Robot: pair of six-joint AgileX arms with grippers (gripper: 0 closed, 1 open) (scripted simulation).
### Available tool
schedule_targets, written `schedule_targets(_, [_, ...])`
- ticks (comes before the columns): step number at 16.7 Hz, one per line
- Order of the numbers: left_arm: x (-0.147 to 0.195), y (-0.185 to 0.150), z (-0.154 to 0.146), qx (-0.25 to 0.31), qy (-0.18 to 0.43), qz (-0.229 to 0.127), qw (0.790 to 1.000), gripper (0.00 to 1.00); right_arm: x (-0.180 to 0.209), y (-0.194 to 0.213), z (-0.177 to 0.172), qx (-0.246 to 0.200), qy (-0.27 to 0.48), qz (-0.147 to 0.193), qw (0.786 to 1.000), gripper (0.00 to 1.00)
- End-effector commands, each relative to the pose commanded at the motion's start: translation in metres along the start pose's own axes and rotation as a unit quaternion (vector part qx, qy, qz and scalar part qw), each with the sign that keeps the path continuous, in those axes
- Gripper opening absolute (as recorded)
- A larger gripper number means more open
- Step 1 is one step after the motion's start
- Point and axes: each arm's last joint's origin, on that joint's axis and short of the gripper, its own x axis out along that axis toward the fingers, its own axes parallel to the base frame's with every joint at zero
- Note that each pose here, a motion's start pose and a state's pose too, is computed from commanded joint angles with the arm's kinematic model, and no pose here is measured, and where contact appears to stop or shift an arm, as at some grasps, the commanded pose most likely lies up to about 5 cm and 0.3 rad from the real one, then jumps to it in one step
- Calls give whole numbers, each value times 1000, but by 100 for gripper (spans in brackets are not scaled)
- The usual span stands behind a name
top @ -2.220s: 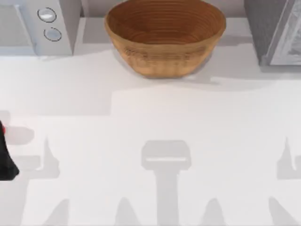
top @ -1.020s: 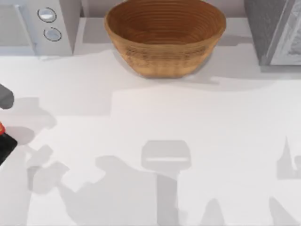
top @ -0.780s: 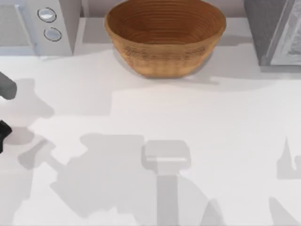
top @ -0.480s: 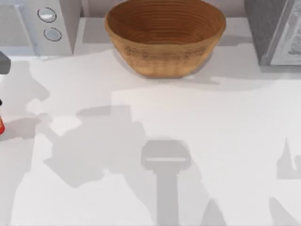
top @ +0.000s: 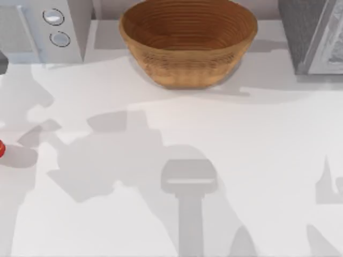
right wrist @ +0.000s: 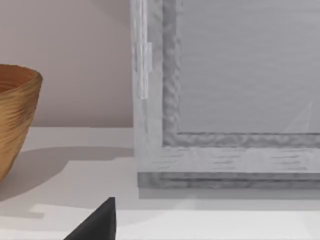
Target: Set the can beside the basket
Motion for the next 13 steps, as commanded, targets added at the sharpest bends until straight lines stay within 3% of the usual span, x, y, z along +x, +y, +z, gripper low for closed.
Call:
schedule_targets(3, [5, -1, 1, 0, 0, 0, 1000, 100, 0, 0, 0, 0, 0, 0, 1000, 100])
schedule_targets(10, [59, 0, 0, 0, 0, 0, 1000, 100, 0, 0, 0, 0, 0, 0, 1000, 100])
schedule_targets(13, [60, 0, 0, 0, 0, 0, 1000, 100, 0, 0, 0, 0, 0, 0, 1000, 100])
